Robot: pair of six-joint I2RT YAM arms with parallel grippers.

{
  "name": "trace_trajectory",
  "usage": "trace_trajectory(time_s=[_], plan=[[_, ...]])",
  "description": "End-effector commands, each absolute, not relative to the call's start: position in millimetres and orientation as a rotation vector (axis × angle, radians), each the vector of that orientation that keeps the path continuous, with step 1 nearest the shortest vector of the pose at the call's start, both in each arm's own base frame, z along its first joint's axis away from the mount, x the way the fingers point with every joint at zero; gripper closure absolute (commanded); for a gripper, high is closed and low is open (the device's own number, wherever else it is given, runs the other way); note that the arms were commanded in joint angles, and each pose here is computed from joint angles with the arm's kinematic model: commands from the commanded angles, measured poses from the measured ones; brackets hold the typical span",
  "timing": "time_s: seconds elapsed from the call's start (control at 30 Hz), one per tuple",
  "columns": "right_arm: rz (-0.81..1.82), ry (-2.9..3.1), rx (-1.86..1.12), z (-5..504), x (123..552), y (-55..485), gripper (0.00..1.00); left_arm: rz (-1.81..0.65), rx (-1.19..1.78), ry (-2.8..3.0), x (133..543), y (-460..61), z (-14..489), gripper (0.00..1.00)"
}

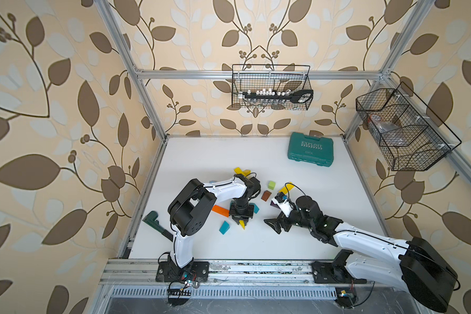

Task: Assemble a small pinwheel with building blocks
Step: Pick up the building block from the center of the board, then assemble the building block at the center of the board.

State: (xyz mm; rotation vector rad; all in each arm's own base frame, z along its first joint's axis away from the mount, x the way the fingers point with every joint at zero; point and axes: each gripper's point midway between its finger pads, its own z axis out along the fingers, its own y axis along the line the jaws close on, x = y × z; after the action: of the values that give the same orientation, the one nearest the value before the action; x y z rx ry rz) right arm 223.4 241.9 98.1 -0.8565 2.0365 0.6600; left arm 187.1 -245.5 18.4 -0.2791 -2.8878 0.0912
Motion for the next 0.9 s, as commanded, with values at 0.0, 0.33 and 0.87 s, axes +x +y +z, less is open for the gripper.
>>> trace_trajectory(time_s=[0.0, 0.33, 0.87], plan=[[0.65, 2.037, -0.84, 95, 224, 239, 0.0, 0.081, -0.27, -2.939, 187, -241, 39, 0.85], [0.691, 2.016, -0.862, 101, 219, 243, 0.0, -0.124, 0.262, -3.106, 224, -142, 124, 0.94], [0.779, 1.956, -0.854, 112, 208, 245, 0.02, -0.08, 1.335, -3.014, 329, 13, 145, 0.93]])
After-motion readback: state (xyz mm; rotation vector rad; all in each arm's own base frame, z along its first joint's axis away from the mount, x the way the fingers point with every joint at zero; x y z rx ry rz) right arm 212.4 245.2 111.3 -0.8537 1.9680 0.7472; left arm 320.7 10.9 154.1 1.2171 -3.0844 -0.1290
